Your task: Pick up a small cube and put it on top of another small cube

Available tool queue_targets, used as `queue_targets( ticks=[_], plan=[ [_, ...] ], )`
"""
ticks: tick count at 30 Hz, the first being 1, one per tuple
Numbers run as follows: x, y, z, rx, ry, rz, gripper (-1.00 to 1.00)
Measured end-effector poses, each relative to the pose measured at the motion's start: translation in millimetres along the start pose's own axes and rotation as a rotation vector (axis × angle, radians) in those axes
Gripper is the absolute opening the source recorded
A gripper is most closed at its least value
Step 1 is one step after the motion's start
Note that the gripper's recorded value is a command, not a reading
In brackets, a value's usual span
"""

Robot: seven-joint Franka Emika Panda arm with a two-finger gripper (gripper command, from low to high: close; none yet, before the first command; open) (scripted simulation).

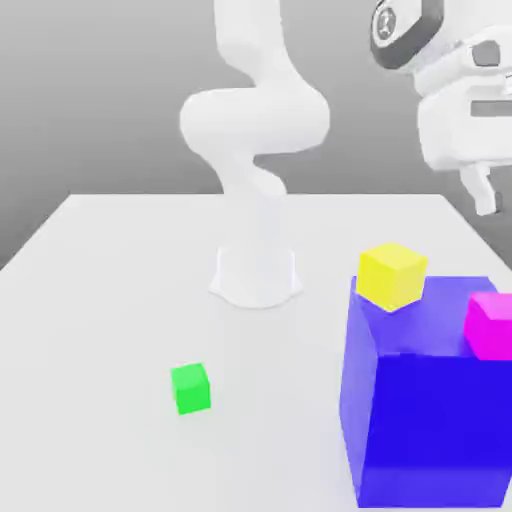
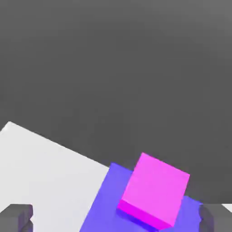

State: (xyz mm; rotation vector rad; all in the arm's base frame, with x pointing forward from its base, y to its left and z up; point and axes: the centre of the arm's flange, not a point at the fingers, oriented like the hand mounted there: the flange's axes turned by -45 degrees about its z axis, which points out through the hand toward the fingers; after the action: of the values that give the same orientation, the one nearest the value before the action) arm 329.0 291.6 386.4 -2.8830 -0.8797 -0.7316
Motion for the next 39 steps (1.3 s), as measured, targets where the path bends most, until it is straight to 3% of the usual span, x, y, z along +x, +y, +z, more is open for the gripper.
queue_targets(
  ticks=[4, 6, 16, 24, 25, 32, 39],
  plan=[
    [-61, -81, 39, 0.083, -0.058, -0.175, 0.0],
    [-88, -93, 60, 0.106, -0.126, -0.152, 0.0],
    [-147, -28, 132, 0.018, -0.452, 0.326, 0.0],
    [-180, -46, 177, 0.031, -0.475, 0.293, 0.0],
    [-186, -47, 184, 0.031, -0.477, 0.294, -1.0],
    [-187, -47, 185, 0.032, -0.476, 0.294, -1.0],
    [-162, -45, 135, 0.03, -0.475, 0.283, -1.0]
  ],
)
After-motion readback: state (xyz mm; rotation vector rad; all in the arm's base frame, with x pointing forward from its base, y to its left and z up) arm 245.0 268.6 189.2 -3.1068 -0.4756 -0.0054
